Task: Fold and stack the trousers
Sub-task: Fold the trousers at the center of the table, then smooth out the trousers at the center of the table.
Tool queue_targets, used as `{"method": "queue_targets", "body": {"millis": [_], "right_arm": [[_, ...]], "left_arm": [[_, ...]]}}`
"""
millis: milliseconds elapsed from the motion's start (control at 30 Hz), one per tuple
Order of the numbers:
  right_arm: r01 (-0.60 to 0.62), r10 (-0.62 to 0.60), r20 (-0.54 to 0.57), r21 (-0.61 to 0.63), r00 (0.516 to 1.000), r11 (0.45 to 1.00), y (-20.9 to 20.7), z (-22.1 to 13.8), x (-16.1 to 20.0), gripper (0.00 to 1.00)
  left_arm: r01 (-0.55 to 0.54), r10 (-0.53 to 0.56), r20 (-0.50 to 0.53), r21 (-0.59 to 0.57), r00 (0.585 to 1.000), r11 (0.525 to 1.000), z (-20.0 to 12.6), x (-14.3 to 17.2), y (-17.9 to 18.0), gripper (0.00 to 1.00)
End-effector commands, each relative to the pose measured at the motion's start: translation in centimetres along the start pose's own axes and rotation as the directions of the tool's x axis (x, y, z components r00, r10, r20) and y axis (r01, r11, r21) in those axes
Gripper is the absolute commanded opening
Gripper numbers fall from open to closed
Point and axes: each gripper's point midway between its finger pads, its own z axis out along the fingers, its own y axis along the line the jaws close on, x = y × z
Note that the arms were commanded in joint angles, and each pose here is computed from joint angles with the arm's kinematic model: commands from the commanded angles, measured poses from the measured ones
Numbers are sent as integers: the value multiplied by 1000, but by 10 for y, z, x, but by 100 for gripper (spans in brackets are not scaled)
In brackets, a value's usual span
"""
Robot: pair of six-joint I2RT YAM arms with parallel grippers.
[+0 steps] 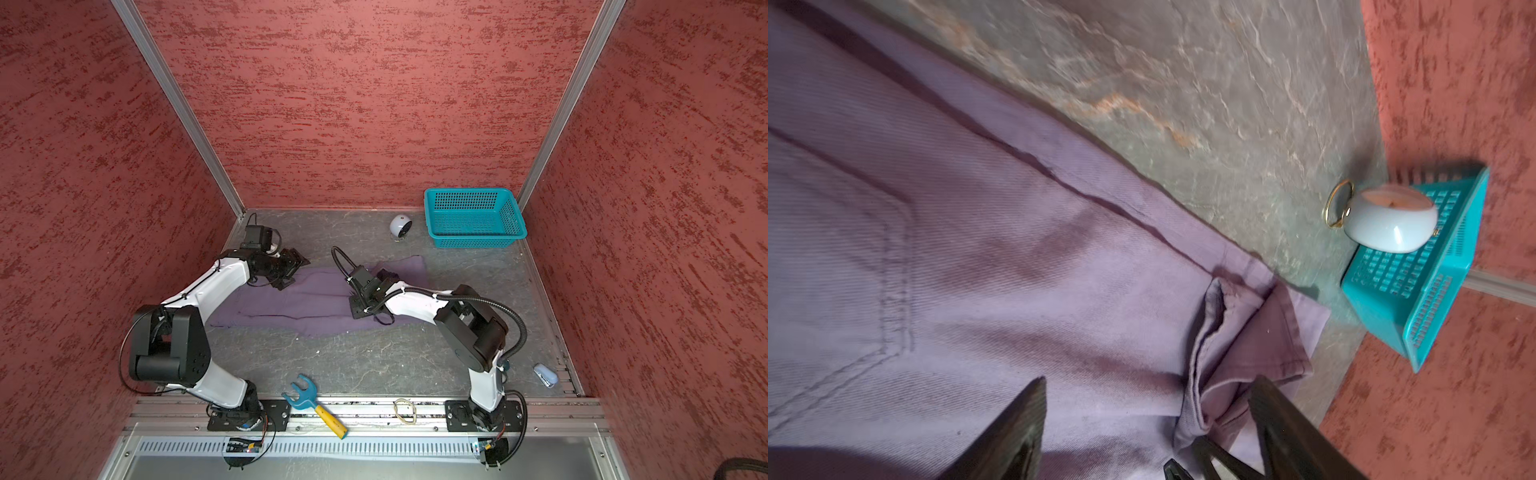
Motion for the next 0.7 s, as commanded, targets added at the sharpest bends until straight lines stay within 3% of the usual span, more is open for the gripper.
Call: {"method": "queue_targets", "body": {"millis": [0, 100, 267, 367, 533, 600, 667], "right_arm": [[65, -53, 180, -60, 982, 996, 20, -56, -37, 60], [49, -44, 284, -11, 958, 999, 0, -105, -47, 62], [-197, 193, 384, -30, 903, 980, -77, -158, -42, 59], [-350, 350, 362, -67, 864, 934, -122, -163, -26, 59], [-435, 430, 228, -32, 873, 900, -145, -137, -3, 63], [-444, 443, 203, -44, 873, 895, -146, -127, -2, 63], [-452, 455, 194, -61, 869, 890, -147, -121, -4, 63]], "left_arm": [[-111, 112, -30, 29, 993, 993, 7, 11, -27, 80], [-231, 234, -71, 56, 970, 971, 22, 35, -65, 81], [-459, 464, -170, 71, 869, 886, 53, 102, -108, 86], [-564, 551, -250, 23, 796, 825, 61, 139, -103, 90], [-729, 640, -393, -130, 661, 673, 52, 176, -66, 95], [-756, 653, -406, -183, 640, 628, 46, 177, -54, 96], [-770, 669, -403, -179, 625, 612, 46, 180, -54, 97]]}}
